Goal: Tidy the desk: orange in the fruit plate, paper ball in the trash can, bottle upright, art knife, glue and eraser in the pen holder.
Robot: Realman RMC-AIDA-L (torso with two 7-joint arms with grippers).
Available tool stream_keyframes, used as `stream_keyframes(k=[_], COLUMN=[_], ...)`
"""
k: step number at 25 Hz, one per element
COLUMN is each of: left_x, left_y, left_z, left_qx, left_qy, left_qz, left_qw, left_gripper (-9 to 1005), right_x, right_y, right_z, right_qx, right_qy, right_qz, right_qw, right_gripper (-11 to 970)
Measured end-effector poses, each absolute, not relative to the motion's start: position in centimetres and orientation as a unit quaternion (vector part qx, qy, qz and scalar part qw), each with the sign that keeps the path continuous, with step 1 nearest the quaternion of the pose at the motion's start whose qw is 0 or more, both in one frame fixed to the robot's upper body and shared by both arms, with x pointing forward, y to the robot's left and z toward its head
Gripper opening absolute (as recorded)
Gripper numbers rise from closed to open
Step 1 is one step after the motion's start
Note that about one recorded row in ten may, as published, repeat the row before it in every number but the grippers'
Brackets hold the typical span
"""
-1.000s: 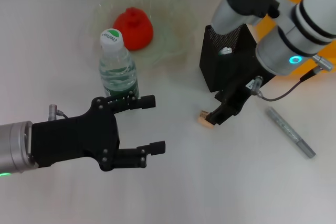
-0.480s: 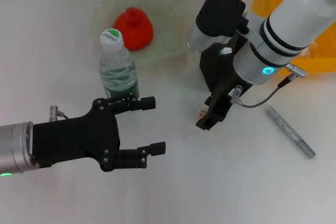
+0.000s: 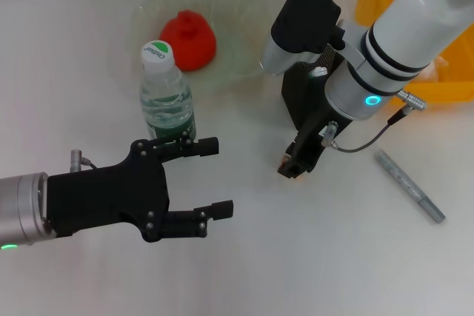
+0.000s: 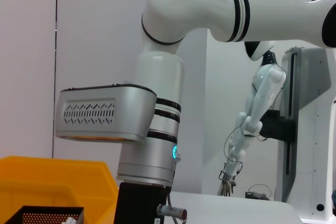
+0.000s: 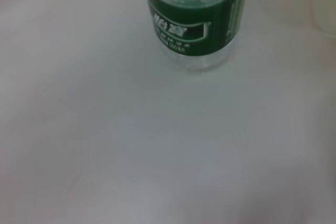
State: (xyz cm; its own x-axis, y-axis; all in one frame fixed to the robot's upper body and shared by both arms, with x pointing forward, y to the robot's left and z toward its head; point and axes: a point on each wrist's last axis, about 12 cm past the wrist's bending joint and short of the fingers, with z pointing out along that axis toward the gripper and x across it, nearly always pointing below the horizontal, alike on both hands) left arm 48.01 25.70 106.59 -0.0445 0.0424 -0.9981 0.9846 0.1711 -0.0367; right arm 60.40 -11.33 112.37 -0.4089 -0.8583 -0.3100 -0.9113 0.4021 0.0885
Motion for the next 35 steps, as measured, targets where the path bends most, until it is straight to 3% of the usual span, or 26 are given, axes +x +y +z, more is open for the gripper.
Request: stream_keyframes(k=[5,21,24,31,35], left_x=[48.0,48.0,48.0,48.1,48.0], left_y=[25.7,25.7,25.7,25.7,25.6], left_z=[106.6,106.5,106.5,106.5,106.5], left_qx=[0.456,0.459,0.459,0.459,0.459], left_qy=[0.564,0.566,0.565,0.565,0.565], left_qz=[-0.453,-0.452,-0.452,-0.452,-0.453], left_qw=[0.519,0.515,0.516,0.515,0.515], left_gripper=[828,828,828,829,829], right_x=[60.4,59.7,59.4,60.5,61.3], right_y=[-11.3,-11.6,-12.7,-20.6,-23.7], right_z=[112.1,112.3,114.1,122.2,123.4], right_qx=[-0.534,-0.532,-0.518,-0.390,-0.337], right_qy=[0.830,0.829,0.829,0.817,0.820], right_qz=[0.118,0.133,0.158,0.257,0.263], right_qw=[0.107,0.113,0.141,0.339,0.379], right_gripper=[363,261,253,253,254])
